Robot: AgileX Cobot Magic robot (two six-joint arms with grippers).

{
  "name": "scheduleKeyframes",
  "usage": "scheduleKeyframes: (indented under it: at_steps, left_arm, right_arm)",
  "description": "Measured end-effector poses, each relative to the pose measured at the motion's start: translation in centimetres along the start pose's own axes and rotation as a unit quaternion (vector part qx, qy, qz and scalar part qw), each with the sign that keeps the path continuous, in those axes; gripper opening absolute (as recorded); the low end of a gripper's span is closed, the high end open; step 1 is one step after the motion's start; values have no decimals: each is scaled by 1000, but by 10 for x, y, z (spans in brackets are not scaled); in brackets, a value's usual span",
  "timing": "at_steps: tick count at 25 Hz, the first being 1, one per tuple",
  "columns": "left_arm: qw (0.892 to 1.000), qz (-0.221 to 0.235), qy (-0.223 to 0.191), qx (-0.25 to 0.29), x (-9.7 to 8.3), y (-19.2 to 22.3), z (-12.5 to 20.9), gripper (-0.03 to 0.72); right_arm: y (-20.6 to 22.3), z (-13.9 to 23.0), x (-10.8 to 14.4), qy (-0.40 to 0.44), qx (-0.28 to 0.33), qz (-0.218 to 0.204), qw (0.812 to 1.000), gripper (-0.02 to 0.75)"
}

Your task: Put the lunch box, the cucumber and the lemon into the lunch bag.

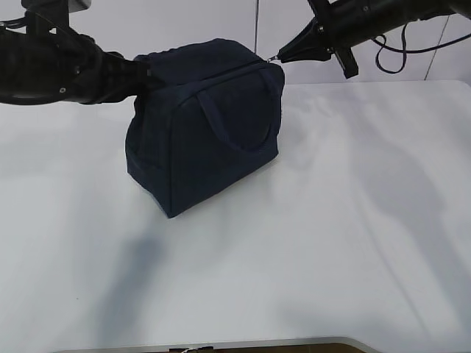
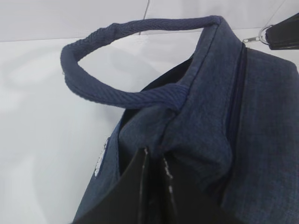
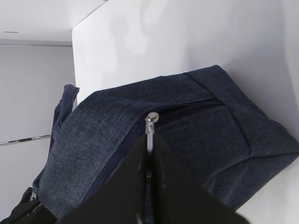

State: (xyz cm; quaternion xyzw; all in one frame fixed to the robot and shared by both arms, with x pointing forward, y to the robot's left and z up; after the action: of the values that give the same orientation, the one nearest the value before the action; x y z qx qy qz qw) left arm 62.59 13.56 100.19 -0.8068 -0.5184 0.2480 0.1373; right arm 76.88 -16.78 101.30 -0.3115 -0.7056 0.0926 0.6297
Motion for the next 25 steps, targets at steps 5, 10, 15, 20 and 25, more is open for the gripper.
scheduleKeyframes:
  at_steps: [5,10,15,20,25]
  left_arm:
    - [1000,1,4,1,0,0,0,-9]
    - [1000,1,21,3,0,0,1,-9]
    - [1000,2,25,4,-1,0,1,-9]
    - [1000,2,26,4,-1,0,1,-9]
    - [1000,2,28,4,-1,0,1,-9]
  right_arm:
    - [1,-4,-2,5,-11,0,1000,5]
    - [4,-14,-6,16,-42,0,999,5]
    - [15,-16,-18,36,-39,-8,999,5]
    - [31,-16,-35,66,-30,-20,997,5]
    - [37,-17,-41,78,-28,-27,996,5]
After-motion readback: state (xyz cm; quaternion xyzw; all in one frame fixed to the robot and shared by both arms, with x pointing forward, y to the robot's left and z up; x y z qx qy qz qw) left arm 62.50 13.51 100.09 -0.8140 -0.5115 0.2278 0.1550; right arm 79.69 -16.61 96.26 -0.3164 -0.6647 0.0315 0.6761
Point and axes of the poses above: a point on each arm's last joint axis where the gripper is mounted, y pointing out along that axis toward the gripper, x along the wrist's bending axis when the last joint is at zero, z = x × y, the point moved 6 cm from there along y, pointing out along that axis toward the gripper, and after that the axes turned 2 degrees about y, right-handed, at the moved point
